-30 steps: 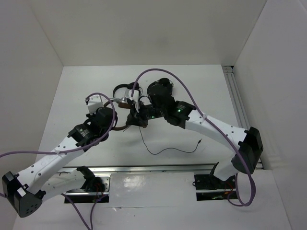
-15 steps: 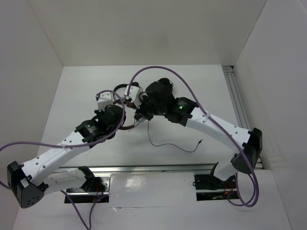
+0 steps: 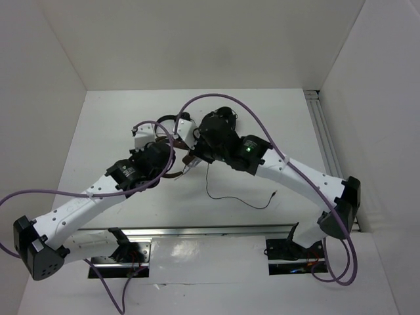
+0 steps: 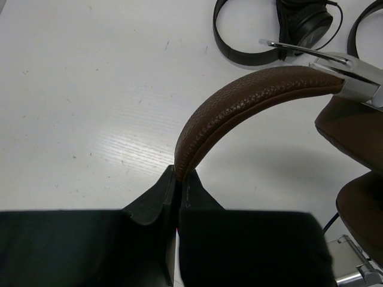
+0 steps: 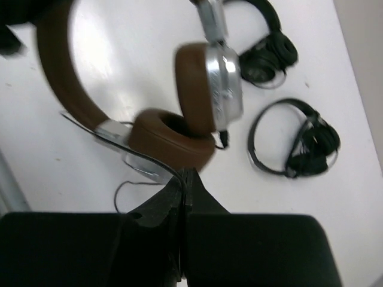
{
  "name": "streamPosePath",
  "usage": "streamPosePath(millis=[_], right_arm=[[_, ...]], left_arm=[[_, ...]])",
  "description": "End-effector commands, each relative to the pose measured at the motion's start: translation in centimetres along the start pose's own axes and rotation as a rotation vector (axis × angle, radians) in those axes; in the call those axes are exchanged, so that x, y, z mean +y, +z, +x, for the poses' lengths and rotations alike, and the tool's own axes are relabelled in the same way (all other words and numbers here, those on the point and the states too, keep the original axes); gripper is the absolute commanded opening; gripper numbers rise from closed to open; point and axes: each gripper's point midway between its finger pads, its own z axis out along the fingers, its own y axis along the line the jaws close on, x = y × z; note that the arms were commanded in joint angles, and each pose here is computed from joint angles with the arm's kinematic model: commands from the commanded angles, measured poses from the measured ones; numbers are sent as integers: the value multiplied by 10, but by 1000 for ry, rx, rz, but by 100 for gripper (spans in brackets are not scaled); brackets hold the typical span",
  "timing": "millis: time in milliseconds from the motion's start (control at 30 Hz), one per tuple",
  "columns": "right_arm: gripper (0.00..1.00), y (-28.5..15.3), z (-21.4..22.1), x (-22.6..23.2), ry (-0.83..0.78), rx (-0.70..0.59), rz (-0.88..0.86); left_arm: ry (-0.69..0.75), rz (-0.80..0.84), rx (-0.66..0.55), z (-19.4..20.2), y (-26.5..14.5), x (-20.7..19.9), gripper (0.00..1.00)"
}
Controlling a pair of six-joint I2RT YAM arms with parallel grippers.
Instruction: Wrap the headphones
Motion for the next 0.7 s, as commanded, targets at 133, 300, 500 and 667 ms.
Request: streamPosePath(millis=[133, 300, 500, 667], right_arm=[[5, -84, -39, -73, 117, -397, 533], [15, -111, -51, -83, 108, -527, 607], [25, -107, -50, -88, 67, -510, 628], [17, -98, -53, -84, 53, -537, 583]], left_arm=[[-67, 82, -7, -20, -19, 6, 0], [-18, 151, -12, -23, -28, -5, 0], [-19, 176, -17, -28, -34, -6, 0], [-6, 192, -14, -29, -38, -9, 0]])
